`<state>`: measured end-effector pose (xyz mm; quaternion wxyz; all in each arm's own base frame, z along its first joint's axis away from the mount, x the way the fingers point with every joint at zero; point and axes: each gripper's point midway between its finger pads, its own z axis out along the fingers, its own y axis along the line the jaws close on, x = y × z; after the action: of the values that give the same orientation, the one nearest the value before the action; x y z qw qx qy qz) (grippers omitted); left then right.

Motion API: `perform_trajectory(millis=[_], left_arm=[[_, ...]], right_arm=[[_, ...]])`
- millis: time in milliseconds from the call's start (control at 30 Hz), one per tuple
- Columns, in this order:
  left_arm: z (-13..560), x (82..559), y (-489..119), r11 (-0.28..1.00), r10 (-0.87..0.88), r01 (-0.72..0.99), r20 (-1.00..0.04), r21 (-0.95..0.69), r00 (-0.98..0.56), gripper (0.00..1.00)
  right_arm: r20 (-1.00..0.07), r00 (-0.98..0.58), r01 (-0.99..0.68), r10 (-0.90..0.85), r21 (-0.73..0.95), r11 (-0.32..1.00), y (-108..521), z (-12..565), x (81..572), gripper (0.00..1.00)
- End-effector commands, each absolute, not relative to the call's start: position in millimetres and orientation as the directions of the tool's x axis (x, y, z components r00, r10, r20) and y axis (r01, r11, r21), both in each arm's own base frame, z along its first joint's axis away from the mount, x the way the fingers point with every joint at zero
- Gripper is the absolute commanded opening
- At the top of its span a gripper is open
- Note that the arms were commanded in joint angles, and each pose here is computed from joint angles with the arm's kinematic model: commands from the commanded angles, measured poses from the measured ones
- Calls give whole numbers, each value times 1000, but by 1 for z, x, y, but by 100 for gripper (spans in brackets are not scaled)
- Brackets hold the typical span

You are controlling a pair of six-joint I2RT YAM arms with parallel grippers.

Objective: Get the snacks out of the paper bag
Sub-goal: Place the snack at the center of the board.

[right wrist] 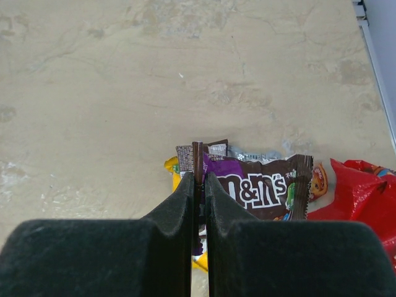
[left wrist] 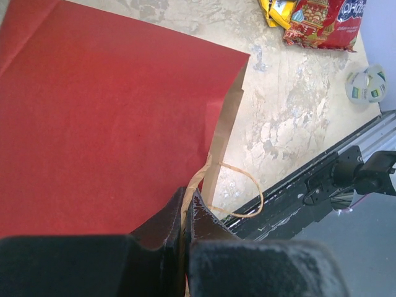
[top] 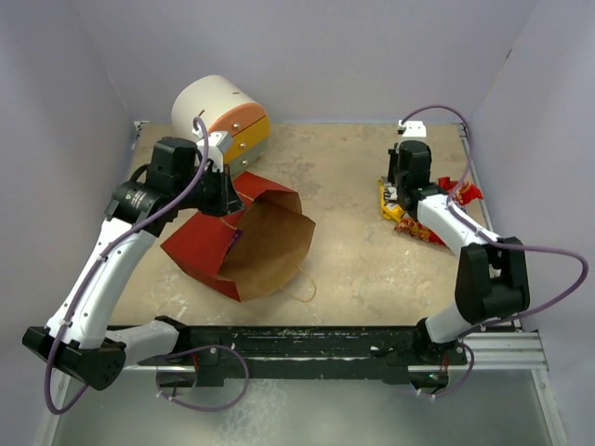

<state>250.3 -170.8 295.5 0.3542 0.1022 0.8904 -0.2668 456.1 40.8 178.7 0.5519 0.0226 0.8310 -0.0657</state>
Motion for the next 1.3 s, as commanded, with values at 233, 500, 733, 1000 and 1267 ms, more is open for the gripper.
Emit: perform_trajectory(millis=[233,500,733,1000,1267], left_arm=[[302,263,-191,783,-13,423,-691,-457,-722,0],[306,261,-196,765,-31,420,-680,-488,-732,0],[310,259,-200,746,-31,437,-682,-502,-730,0],[316,248,-198,729,-32,456,-691,-510,-722,2],[309,238,-190,746,-27,451,-700,-489,-714,0]], right_arm=[[-928,-368,18,-58,-70,997,48,160,493,0],[-904,-417,-57,-94,-77,995,53,143,474,14],[-865,-491,-119,-105,-53,991,59,151,441,40],[-875,-483,-196,14,124,973,81,167,370,49],[-839,-511,-484,185,459,745,204,183,263,50]])
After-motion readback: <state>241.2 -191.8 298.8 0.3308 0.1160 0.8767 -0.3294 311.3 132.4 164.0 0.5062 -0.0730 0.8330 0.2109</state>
